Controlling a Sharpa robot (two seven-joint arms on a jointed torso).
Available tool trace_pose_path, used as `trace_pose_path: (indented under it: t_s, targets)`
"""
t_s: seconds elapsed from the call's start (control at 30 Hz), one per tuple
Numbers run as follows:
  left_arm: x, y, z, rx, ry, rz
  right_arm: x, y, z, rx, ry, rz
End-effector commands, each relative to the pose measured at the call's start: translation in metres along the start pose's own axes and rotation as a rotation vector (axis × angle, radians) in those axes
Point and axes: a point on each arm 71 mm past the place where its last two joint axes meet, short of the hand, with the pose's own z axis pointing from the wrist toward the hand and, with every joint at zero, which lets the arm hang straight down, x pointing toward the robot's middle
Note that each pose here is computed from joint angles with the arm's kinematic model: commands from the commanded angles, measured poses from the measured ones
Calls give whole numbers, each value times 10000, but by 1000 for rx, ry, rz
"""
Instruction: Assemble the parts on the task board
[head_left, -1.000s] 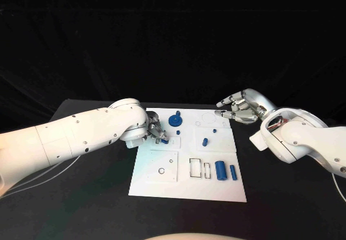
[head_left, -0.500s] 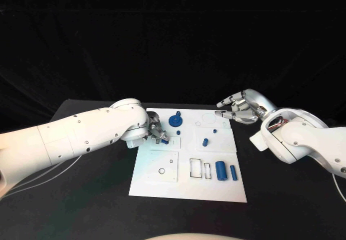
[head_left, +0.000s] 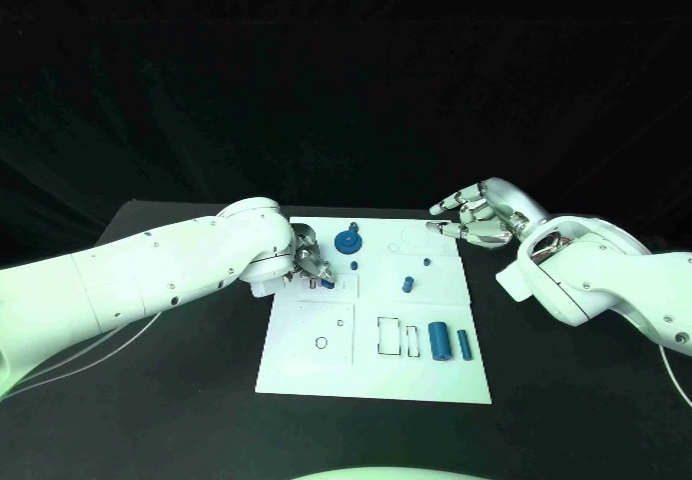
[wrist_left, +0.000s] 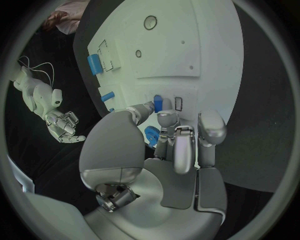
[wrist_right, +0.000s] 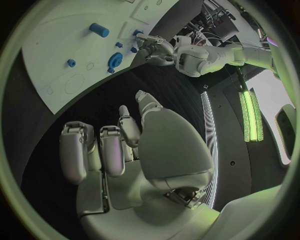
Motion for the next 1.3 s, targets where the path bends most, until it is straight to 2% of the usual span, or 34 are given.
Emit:
trace_pose_path:
  t_s: [0.03,1.3]
  targets:
    - [34,-9,5,-5,28,31,17,8,-3,-8,13,-10]
    - [67,-52,3,-27,26,78,36,1,-11,-5,23,-7]
